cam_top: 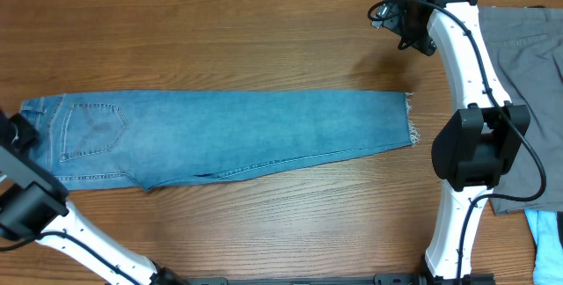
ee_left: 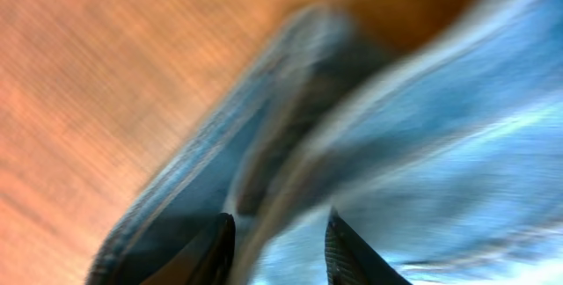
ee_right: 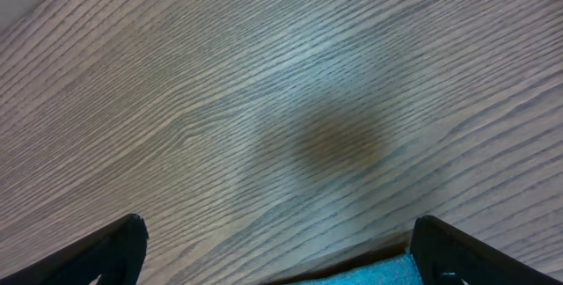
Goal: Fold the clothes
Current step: 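Pull the jeans leftward with the left gripper to straighten them, then release the jeans and raise the left gripper above the waistband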
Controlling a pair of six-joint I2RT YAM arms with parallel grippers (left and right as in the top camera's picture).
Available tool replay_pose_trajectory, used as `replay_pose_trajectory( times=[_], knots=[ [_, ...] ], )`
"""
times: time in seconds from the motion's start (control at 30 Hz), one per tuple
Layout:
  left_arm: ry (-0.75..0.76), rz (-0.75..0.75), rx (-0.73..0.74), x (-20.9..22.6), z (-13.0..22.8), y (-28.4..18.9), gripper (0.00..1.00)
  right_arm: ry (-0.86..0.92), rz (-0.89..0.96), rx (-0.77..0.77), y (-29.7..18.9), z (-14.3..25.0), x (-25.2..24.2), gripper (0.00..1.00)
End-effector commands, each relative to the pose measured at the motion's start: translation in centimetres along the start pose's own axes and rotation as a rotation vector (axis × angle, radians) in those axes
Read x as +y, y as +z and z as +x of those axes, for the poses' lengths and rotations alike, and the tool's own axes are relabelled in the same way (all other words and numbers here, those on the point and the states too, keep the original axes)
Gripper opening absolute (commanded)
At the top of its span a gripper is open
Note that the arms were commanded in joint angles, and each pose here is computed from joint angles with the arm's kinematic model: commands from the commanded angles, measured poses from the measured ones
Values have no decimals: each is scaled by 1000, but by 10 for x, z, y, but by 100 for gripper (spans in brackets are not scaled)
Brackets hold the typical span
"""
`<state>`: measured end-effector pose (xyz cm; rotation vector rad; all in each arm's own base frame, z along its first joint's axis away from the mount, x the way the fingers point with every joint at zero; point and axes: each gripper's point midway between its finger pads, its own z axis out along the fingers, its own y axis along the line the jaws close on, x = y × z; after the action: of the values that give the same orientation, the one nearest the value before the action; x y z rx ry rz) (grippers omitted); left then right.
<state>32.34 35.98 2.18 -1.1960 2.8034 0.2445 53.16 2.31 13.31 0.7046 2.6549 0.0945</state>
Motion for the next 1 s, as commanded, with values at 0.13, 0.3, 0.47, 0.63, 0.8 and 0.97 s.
replay_pose_trajectory(
  times=[0.13,0.3,0.47,0.63,0.8,0.97],
  knots=[
    [160,29,-100,-57,-31,-41,73,0,-33,-63,-27,-14,7,100],
    [136,39,-141,-73,-41,-79,100,0,-33,-63,-27,-14,7,100],
    [49,51,-176,-74,-45,-130,100,0,-33,-63,-27,-14,7,100],
    [-113,86,-234,-67,-43,-191,100,0,-33,-63,-27,-14,7,100],
    [-173,313,-254,-94,-31,-240,100,0,-33,-63,-27,-14,7,100],
    [-90,732,-180,-149,6,-307,100,0,-33,-63,-27,-14,7,100]
  ],
)
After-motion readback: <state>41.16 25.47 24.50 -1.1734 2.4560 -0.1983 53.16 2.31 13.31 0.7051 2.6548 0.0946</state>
